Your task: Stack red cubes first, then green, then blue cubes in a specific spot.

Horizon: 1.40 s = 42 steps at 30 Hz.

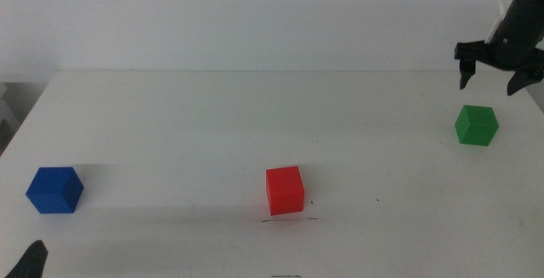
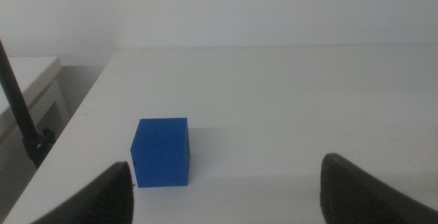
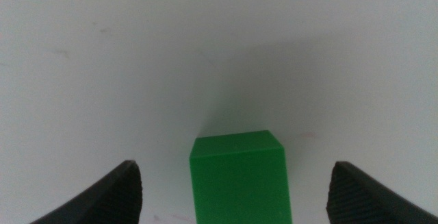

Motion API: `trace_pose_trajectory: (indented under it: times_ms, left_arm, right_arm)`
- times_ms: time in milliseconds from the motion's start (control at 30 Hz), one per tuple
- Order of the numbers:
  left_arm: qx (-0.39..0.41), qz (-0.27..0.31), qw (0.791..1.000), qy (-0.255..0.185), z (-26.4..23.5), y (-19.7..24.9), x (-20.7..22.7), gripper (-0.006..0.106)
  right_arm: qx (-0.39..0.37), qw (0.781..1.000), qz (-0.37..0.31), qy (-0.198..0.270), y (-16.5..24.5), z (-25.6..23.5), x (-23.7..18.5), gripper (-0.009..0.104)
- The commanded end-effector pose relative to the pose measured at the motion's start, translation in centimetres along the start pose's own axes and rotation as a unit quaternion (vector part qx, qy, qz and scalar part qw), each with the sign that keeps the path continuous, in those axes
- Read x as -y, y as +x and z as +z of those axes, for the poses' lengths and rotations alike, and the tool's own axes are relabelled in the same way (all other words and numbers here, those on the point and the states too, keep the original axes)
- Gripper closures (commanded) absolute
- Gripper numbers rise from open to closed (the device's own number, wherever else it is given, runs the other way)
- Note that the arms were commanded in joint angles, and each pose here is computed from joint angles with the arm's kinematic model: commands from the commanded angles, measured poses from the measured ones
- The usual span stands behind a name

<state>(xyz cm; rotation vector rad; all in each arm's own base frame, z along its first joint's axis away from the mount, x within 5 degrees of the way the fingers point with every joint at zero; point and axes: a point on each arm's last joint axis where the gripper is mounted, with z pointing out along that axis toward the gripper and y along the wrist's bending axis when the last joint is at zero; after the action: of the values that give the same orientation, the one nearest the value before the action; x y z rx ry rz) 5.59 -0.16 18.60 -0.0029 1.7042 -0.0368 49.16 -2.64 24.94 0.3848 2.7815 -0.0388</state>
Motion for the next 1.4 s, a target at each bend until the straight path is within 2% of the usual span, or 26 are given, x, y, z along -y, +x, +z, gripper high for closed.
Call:
trace_pose_trajectory:
  times_ms: [0, 767, 800, 833, 867, 933, 1133, 1367]
  left_arm:
    - [0.063, -0.007, 0.998, 0.002, -0.4, -1.6, 0.0, 0.007]
    - [0.063, -0.007, 0.998, 0.002, -0.4, -1.6, 0.0, 0.007]
    - [0.063, -0.007, 0.998, 0.002, -0.4, -1.6, 0.0, 0.007]
    - [0.063, -0.007, 0.998, 0.002, -0.4, -1.6, 0.0, 0.007]
    - [0.063, -0.007, 0.998, 0.002, -0.4, -1.6, 0.0, 0.007]
    - [0.063, -0.007, 0.998, 0.002, -0.4, -1.6, 0.0, 0.007]
    - [0.063, -0.007, 0.998, 0.002, -0.4, -1.6, 0.0, 0.007]
    - [0.063, -0.007, 0.998, 0.002, -0.4, -1.6, 0.0, 0.007]
  right_arm:
    - [0.015, 1.0, -0.003, 0.004, -0.2, -3.2, 0.5, 0.008]
    - [-0.026, 1.0, -0.014, 0.009, 0.1, 0.8, 0.3, 0.008]
    - [-0.026, 1.0, -0.014, 0.009, 0.1, 0.8, 0.3, 0.011]
    - [-0.026, 0.999, -0.016, 0.009, 0.1, 0.8, 0.3, 0.019]
    - [-0.028, 0.999, -0.018, 0.0, 0.2, 0.8, 0.2, 0.032]
    - [-0.03, 0.999, -0.021, -0.009, 0.2, 0.8, 0.0, 0.037]
    - [-0.031, 0.999, -0.02, -0.014, 0.2, 0.8, -0.1, 0.04]
    - [-0.072, 0.997, -0.023, -0.003, 1.6, 2.8, 0.1, 0.039]
